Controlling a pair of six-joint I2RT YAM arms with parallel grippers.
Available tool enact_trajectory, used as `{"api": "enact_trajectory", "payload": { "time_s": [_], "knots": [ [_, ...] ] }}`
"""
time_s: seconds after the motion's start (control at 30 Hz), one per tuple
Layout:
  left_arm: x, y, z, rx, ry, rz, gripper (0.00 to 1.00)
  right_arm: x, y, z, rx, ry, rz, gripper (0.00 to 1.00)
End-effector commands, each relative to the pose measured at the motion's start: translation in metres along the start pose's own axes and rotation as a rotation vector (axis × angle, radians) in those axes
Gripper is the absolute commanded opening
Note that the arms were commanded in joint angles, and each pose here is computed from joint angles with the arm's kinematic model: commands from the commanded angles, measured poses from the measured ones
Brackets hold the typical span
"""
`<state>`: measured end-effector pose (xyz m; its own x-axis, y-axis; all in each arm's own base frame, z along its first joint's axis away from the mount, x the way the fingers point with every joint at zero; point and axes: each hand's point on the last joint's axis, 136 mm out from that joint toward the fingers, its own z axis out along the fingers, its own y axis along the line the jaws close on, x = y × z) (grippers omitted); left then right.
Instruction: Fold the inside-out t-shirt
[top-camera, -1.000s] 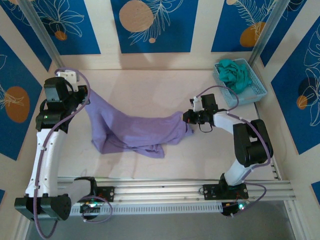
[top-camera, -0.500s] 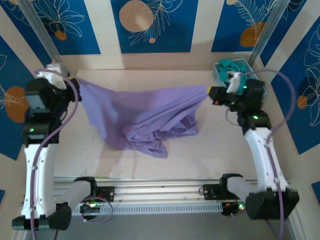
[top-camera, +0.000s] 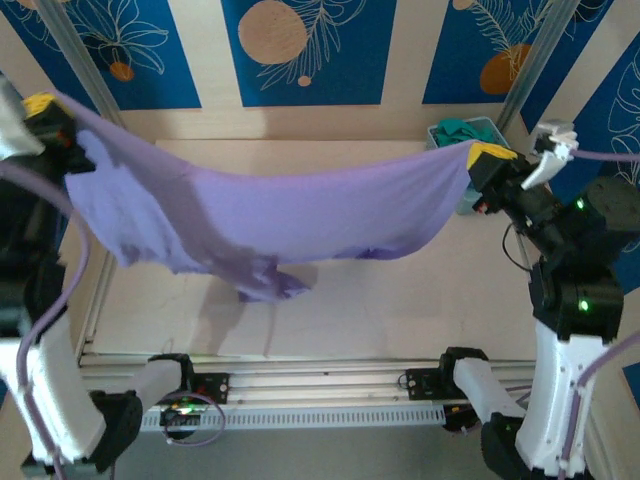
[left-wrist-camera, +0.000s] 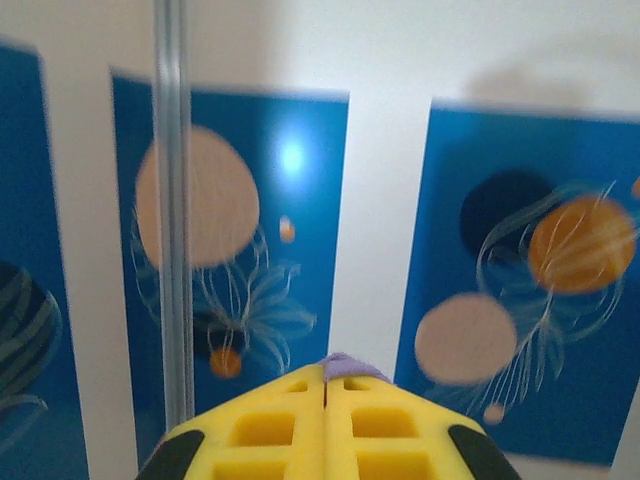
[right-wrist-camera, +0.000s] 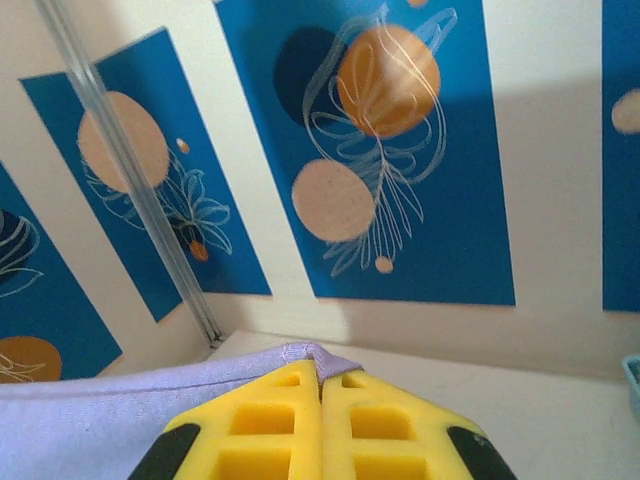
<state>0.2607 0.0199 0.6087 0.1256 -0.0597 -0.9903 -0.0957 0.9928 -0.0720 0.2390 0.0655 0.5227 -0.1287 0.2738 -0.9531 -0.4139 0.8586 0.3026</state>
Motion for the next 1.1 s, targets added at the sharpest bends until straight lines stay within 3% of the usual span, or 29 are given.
{"api": "enact_trajectory", "payload": {
  "time_s": [0.0, 0.13, 0.27, 0.4, 0.67, 0.83, 0.97, 1.07],
  "knots": [
    [0.092, 0.006, 0.093, -0.046, 0.246, 0.033, 0.0, 0.028, -0.051, 0.049, 0.083, 0.095, 0.063, 0.0],
    [0.105, 0.001, 0.147, -0.041, 0.288, 0.022, 0.0, 0.021, -0.073, 0.091, 0.073, 0.101, 0.07, 0.0],
    [0.068, -0.008, 0.153, -0.002, 0.222, -0.006, 0.0, -0.001, -0.07, 0.098, 0.06, 0.079, 0.04, 0.0],
    [0.015, -0.018, 0.113, 0.057, 0.099, -0.045, 0.0, -0.022, -0.053, 0.075, 0.074, 0.037, -0.017, 0.0],
    [-0.088, -0.023, -0.03, 0.144, -0.207, -0.092, 0.0, -0.065, 0.004, -0.019, 0.123, -0.117, -0.149, 0.0],
    [-0.126, -0.016, -0.099, 0.125, -0.369, -0.072, 0.0, -0.084, 0.034, -0.066, 0.144, -0.198, -0.213, 0.0],
    [-0.13, -0.012, -0.097, 0.097, -0.383, -0.046, 0.0, -0.095, 0.046, -0.08, 0.145, -0.232, -0.244, 0.0],
    [-0.117, -0.012, -0.063, 0.083, -0.325, -0.024, 0.0, -0.099, 0.041, -0.073, 0.151, -0.225, -0.25, 0.0]
  ]
}}
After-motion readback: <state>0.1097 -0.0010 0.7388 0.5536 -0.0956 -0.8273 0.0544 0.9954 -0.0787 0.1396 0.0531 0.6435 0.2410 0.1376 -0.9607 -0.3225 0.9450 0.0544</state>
